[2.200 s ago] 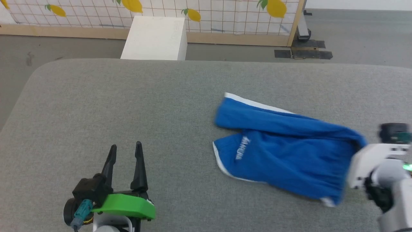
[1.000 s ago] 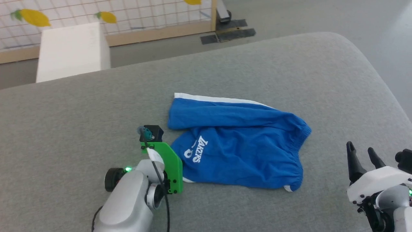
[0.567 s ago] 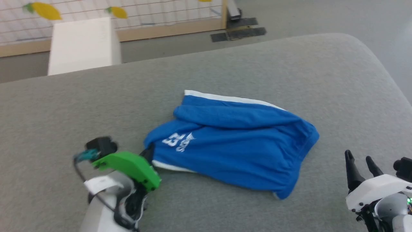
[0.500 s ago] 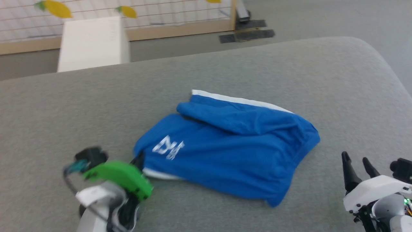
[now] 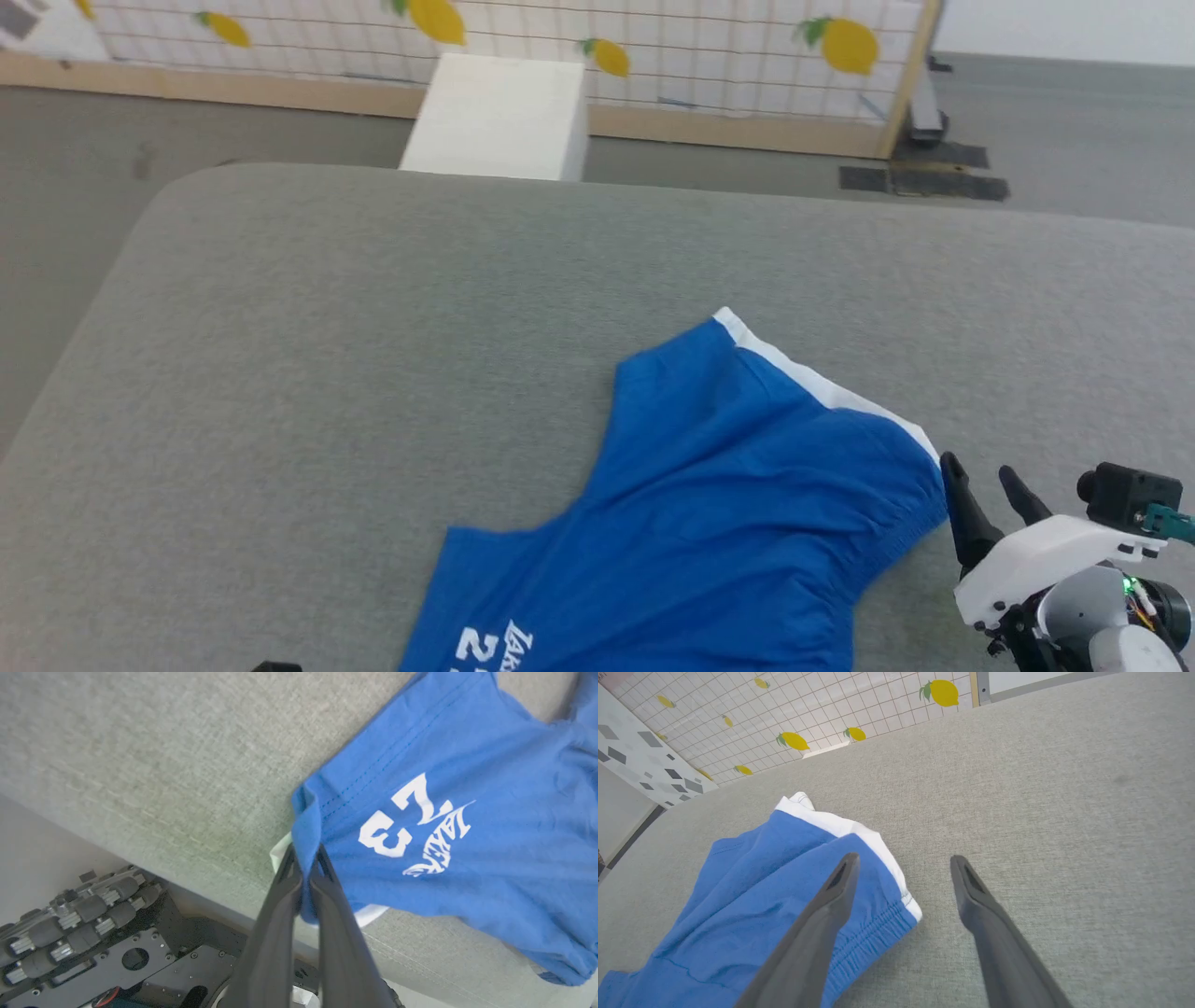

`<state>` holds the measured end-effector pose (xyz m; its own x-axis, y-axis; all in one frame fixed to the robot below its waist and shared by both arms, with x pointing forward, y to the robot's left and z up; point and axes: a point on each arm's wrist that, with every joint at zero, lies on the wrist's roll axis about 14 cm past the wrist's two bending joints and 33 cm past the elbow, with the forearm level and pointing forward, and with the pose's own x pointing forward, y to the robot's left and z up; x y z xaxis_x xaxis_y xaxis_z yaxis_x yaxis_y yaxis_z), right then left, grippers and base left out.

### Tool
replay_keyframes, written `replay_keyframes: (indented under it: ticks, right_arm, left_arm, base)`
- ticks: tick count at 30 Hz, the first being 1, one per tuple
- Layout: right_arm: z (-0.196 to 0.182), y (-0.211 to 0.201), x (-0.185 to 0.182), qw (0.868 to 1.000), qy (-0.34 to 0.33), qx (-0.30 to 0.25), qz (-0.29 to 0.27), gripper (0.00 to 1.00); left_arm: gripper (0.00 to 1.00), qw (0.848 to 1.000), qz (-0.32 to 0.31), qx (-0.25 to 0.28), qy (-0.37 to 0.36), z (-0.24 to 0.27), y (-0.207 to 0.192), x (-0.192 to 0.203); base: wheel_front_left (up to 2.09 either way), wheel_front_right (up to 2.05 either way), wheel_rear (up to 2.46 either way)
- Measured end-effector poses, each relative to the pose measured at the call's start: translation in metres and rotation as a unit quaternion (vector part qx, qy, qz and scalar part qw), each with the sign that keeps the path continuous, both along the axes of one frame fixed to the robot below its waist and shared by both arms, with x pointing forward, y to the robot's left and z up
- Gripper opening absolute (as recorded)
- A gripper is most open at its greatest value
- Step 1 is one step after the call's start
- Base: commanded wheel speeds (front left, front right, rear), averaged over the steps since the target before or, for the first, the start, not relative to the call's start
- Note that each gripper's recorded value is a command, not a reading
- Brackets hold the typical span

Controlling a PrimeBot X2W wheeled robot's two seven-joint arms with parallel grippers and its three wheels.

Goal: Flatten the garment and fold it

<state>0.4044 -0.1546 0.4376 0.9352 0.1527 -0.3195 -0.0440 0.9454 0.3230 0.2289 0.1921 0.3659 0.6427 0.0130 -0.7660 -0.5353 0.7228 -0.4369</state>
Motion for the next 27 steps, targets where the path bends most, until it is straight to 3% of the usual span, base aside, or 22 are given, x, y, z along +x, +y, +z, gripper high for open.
replay_keyframes:
  ticks: [1, 3, 4, 7, 10, 12, 15, 21, 27]
  right_arm:
    - [0.0, 0.005, 0.002, 1.0, -0.001, 0.0, 0.007, 1.0]
    - [0.001, 0.013, 0.004, 1.0, -0.002, 0.001, 0.018, 1.0]
    - [0.002, 0.015, 0.004, 1.0, -0.003, 0.001, 0.021, 1.0]
    - [0.008, 0.016, 0.004, 1.0, -0.009, -0.001, 0.023, 1.0]
    - [0.013, 0.007, 0.002, 1.0, -0.012, -0.012, 0.016, 1.0]
    - [0.012, -0.002, -0.001, 1.0, 0.001, -0.02, 0.009, 1.0]
    - [-0.003, -0.013, -0.013, 0.998, 0.051, -0.037, 0.007, 1.0]
    - [-0.015, -0.018, -0.026, 0.992, 0.107, -0.068, 0.021, 1.0]
    - [-0.019, -0.003, -0.007, 0.986, 0.132, -0.087, 0.052, 1.0]
  left_arm:
    - [0.0, 1.0, 0.011, -0.006, -0.003, 0.001, 0.001, -0.003]
    - [1.0, 0.999, 0.032, -0.002, -0.027, 0.01, 0.008, 0.0]
    - [1.0, 0.998, 0.041, 0.005, -0.045, 0.016, 0.013, 0.004]
    - [1.0, 0.977, 0.04, 0.072, -0.196, 0.074, 0.035, 0.046]
    - [1.0, 0.925, 0.011, 0.177, -0.336, 0.137, 0.047, 0.082]
    - [1.0, 0.88, -0.003, 0.232, -0.414, 0.173, 0.045, 0.097]
    - [1.0, 0.839, -0.031, 0.287, -0.46, 0.189, 0.034, 0.107]
    - [1.0, 0.826, -0.075, 0.299, -0.471, 0.183, 0.007, 0.12]
    - [1.0, 0.835, -0.081, 0.292, -0.458, 0.17, 0.001, 0.13]
  base:
    - [0.0, 0.0, 0.0]
    - [0.0, 0.0, 0.0]
    - [0.0, 0.0, 0.0]
    - [0.0, 0.0, 0.0]
    - [0.0, 0.0, 0.0]
    - [0.0, 0.0, 0.0]
    - [0.0, 0.0, 0.0]
    - [0.0, 0.0, 0.0]
    - [0.0, 0.0, 0.0]
